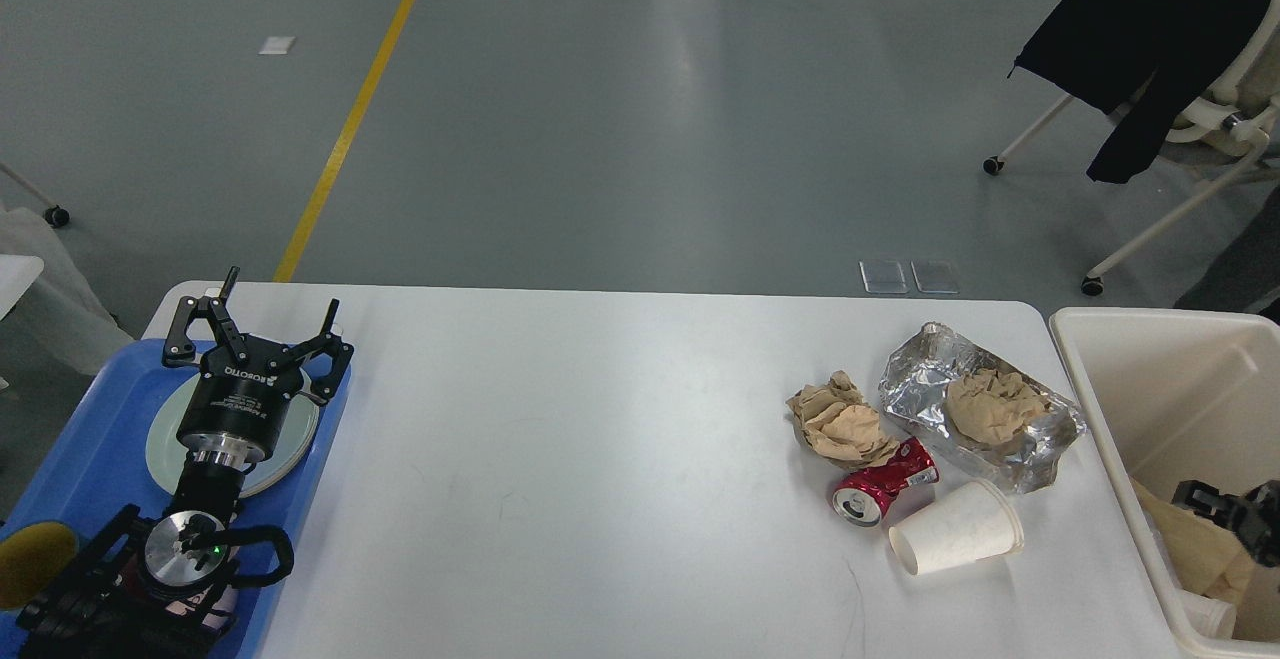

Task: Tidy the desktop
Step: 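Raise the right gripper out of the bin over the table, then lower the right gripper onto the second white paper cup, then grasp the second paper cup and lift it toward the bin, then lower the cup into the white bin and open the right gripper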

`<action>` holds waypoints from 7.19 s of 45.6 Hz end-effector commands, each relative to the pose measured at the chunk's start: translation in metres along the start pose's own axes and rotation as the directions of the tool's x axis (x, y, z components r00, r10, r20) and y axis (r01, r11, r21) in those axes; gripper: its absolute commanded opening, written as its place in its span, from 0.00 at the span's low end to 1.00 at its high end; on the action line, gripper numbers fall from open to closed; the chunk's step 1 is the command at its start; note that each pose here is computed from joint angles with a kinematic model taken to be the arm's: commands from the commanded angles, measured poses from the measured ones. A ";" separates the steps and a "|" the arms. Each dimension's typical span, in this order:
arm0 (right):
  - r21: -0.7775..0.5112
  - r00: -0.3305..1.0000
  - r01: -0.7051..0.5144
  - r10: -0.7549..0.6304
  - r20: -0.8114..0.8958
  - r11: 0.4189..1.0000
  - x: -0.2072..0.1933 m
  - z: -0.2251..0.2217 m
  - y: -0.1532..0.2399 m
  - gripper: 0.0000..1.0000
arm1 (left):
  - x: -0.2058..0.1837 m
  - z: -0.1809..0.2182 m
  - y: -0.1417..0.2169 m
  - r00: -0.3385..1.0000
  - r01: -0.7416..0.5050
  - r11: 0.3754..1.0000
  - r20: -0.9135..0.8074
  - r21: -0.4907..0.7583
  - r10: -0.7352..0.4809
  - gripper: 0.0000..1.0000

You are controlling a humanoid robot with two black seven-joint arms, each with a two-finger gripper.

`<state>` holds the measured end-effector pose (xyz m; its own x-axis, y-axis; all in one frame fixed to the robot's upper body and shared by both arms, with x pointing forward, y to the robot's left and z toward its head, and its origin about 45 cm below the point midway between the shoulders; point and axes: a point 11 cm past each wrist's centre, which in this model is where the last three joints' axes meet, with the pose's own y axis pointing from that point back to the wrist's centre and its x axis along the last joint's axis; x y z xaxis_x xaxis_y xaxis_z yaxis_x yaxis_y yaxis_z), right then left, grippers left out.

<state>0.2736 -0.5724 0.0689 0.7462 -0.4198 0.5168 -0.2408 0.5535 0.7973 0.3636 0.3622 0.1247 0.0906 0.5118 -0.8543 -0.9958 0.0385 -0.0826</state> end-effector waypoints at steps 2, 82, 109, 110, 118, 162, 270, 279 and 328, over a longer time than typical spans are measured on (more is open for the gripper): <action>0.033 0.995 0.097 -0.097 0.017 0.995 0.023 -0.005 0.021 1.00 | 0.000 0.000 0.000 1.000 -0.001 1.000 0.000 0.000 0.001 0.97; 0.289 0.936 0.326 -0.351 0.036 0.900 0.037 -0.184 0.299 0.92 | 0.000 0.000 0.000 1.000 -0.001 1.000 0.000 0.000 0.001 0.97; 0.385 0.730 0.442 -0.575 0.369 0.810 -0.029 -0.148 0.191 0.96 | 0.000 0.000 0.000 1.000 -0.001 1.000 0.000 0.001 0.001 0.97; 0.384 0.728 0.446 -0.577 0.370 0.809 -0.031 -0.148 0.189 0.97 | 0.000 0.000 0.000 1.000 -0.001 1.000 0.000 0.001 0.001 0.97; 0.409 0.707 0.454 -0.600 0.375 0.791 -0.045 -0.160 0.170 0.97 | 0.000 0.000 0.000 1.000 -0.001 1.000 0.000 0.001 0.001 0.97; 0.362 0.813 0.321 -0.451 0.370 0.875 -0.072 -0.183 0.104 0.97 | 0.000 0.000 0.000 1.000 -0.001 1.000 0.000 0.001 0.001 0.97; 0.269 0.932 0.355 -0.363 -0.020 0.895 0.055 -0.092 0.246 0.00 | 0.000 0.000 0.000 1.000 -0.001 1.000 0.000 0.001 0.001 0.97; 0.193 0.949 0.302 -0.314 0.038 0.934 0.072 -0.046 0.188 0.00 | 0.000 0.000 0.000 1.000 -0.001 1.000 0.000 0.001 0.001 0.97; -0.078 0.987 -0.162 0.162 -0.007 0.984 -0.038 0.018 -0.018 0.00 | 0.000 0.000 0.000 1.000 -0.001 1.000 0.000 0.001 0.001 0.97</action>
<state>0.2411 -0.5797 0.0427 0.7066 -0.3211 0.6305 -0.3050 0.6659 0.6809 0.3635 0.3623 0.1245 0.0900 0.5119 -0.8543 -0.9959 0.0389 -0.0816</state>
